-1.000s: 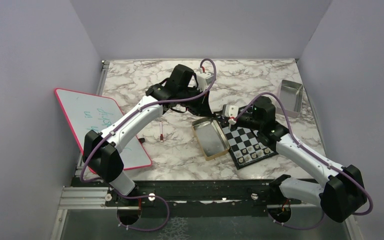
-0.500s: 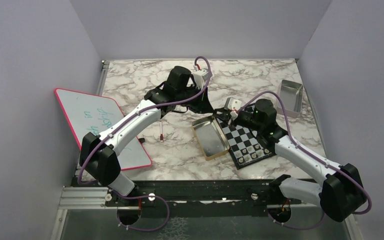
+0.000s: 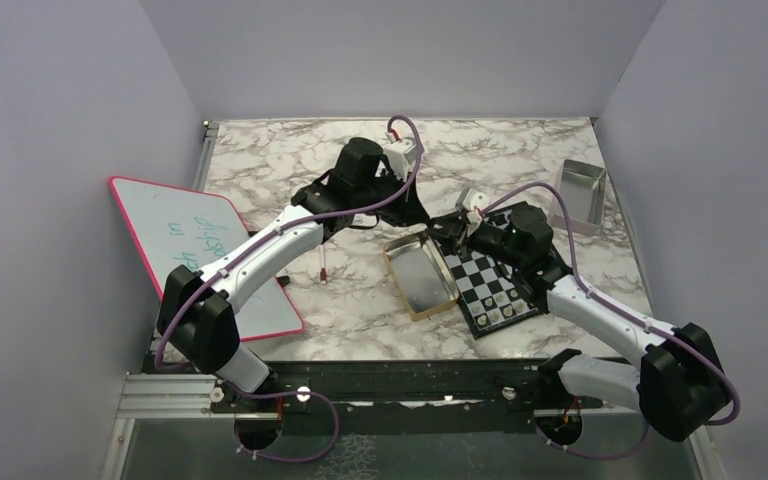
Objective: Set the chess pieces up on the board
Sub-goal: Place the chess piece on the chessboard.
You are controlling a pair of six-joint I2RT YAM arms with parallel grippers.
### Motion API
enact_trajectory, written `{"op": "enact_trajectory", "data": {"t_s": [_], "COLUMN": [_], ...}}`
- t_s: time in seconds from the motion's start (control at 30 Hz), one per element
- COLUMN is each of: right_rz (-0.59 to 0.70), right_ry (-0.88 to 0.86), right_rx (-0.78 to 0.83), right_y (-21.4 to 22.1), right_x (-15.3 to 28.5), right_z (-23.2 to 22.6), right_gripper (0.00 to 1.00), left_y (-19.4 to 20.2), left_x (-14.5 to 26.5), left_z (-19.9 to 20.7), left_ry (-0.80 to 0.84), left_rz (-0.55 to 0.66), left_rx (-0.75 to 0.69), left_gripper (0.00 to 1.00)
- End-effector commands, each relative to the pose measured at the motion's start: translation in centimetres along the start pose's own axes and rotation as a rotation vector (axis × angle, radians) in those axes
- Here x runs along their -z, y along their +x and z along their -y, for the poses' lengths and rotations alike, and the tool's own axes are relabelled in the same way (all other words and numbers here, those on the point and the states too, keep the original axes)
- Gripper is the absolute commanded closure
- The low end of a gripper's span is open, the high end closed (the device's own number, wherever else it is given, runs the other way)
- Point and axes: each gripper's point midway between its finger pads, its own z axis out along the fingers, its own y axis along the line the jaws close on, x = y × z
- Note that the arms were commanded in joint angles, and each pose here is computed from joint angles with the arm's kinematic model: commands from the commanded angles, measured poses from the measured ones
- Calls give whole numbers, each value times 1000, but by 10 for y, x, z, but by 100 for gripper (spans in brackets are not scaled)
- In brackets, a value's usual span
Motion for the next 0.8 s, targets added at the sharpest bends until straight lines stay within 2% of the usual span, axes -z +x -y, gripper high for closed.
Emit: {"op": "enact_trajectory", "data": {"t_s": [0.0,0.07,0.13,0.27,0.3,0.33,0.37,0.43,0.57,0.77], "right_rz": [-7,-20,-57,-129,-143,-159,-171,-187,-209,-251], "right_ry": [14,27,42,88,104,119,138,210,517,750], "right_rx": [-86,-127,-165,-287,-329,-373,-399,-461,-713,-771], "right_y": [3,7,15,26,27,28,28,25,24,28], "right_x": [6,10,16,33,37,41,46,56,86,113], "right_z": [-9,-11,-13,-20,-22,-23,-23,-19,7,30], "right_gripper": [62,47,37,30,25,5,1,0,0,0], "left_y": [-36,-36,-35,-34,-34,-34,-34,-33,-33,-31], "left_x": [-2,-4,-5,-9,-11,-12,-14,-19,-33,-59], "left_z": [6,2,-2,-11,-14,-17,-21,-27,-36,-40], "left_ry": [13,-3,-20,-60,-75,-88,-101,-121,-144,-156], "left_rz": [126,117,107,78,73,69,63,52,31,7], "left_rx": [-67,-75,-82,-92,-94,-96,-97,-98,-97,-110], "left_gripper": [99,100,100,100,100,100,100,100,100,100]}}
